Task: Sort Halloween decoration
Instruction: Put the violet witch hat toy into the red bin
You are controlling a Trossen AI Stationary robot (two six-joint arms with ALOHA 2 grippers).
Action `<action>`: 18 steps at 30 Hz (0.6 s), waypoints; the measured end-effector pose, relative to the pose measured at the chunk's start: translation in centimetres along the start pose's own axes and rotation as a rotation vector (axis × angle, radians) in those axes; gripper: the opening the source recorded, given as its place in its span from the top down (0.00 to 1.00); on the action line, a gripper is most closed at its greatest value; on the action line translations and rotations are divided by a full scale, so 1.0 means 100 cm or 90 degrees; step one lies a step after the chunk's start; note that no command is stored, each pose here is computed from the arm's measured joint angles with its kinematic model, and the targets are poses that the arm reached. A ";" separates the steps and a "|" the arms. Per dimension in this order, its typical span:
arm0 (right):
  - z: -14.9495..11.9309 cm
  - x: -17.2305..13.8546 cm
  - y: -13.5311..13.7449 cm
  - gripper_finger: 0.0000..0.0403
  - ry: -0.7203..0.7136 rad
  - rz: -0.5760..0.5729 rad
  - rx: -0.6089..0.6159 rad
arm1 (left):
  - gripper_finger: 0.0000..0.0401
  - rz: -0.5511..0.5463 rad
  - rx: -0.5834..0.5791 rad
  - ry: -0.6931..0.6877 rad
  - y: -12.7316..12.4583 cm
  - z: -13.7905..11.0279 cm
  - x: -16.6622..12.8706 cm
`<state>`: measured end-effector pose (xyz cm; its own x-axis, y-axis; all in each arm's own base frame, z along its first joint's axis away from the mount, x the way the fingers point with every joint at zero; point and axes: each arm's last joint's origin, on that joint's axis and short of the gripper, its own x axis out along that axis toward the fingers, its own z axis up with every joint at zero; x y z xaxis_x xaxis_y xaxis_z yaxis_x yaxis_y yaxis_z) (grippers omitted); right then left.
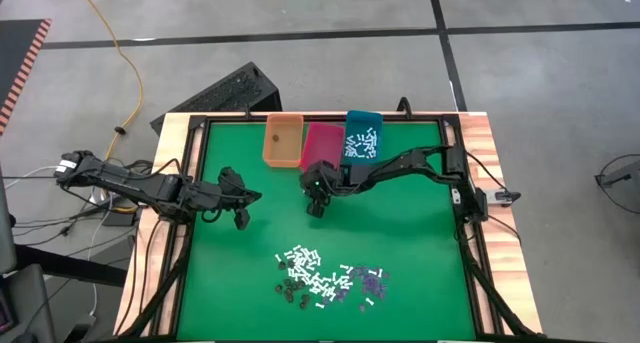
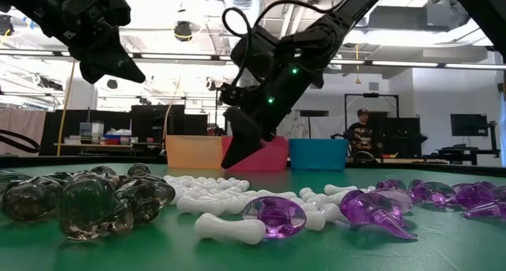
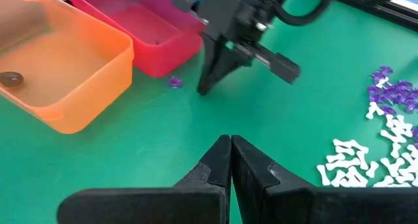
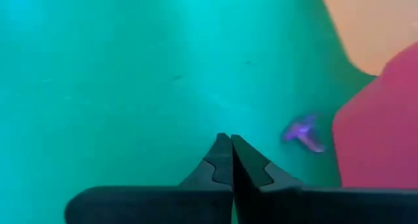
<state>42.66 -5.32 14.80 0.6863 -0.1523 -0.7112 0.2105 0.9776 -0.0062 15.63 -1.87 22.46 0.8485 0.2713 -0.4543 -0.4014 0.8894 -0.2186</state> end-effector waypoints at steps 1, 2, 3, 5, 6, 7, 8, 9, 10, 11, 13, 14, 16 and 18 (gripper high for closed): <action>0.000 -0.001 0.002 0.96 -0.001 -0.006 -0.001 | 1.00 0.000 0.000 0.000 0.000 0.000 0.000; 0.001 -0.003 0.003 0.95 0.002 -0.013 -0.004 | 1.00 0.000 0.000 0.000 0.000 0.000 0.000; 0.001 -0.004 0.002 0.93 0.001 -0.021 -0.003 | 1.00 0.000 0.000 0.000 0.000 0.000 0.000; 0.003 -0.007 -0.007 0.89 0.000 -0.043 -0.001 | 1.00 0.001 -0.001 0.000 0.000 0.000 0.000; 0.003 -0.007 -0.013 0.88 0.006 -0.052 0.001 | 1.00 0.001 -0.001 0.000 0.000 0.000 0.000; 0.003 -0.008 -0.021 0.87 0.015 -0.062 -0.001 | 1.00 0.001 -0.001 0.000 0.000 0.000 0.000; 0.001 -0.008 -0.029 0.87 0.025 -0.074 0.000 | 1.00 0.001 -0.001 0.000 0.000 0.000 0.000; 0.000 -0.008 -0.037 0.87 0.035 -0.082 0.007 | 1.00 0.001 -0.001 0.000 0.000 0.000 0.000; -0.001 -0.008 -0.046 0.87 0.042 -0.089 0.016 | 1.00 0.001 -0.001 0.000 0.000 0.000 0.000; -0.002 -0.008 -0.054 0.88 0.045 -0.085 0.026 | 1.00 0.001 -0.002 -0.001 0.000 0.000 0.000; -0.002 -0.008 -0.066 0.88 0.041 -0.060 0.045 | 1.00 0.001 -0.003 0.000 0.000 0.000 0.000; -0.001 -0.008 -0.069 0.88 0.039 -0.047 0.053 | 1.00 0.001 -0.005 0.000 0.000 0.000 0.000; 0.003 -0.009 -0.069 0.88 0.035 -0.027 0.055 | 1.00 0.001 -0.009 0.000 0.000 0.000 0.000; 0.010 -0.011 -0.062 0.88 0.023 -0.017 0.044 | 1.00 0.001 -0.009 -0.001 0.000 0.000 0.000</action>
<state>41.30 -11.41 16.27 0.6542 -0.1722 -0.7364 0.2773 0.9605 0.0218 15.62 -1.87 22.46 0.8482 0.2731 -0.4539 -0.4076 0.8837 -0.2300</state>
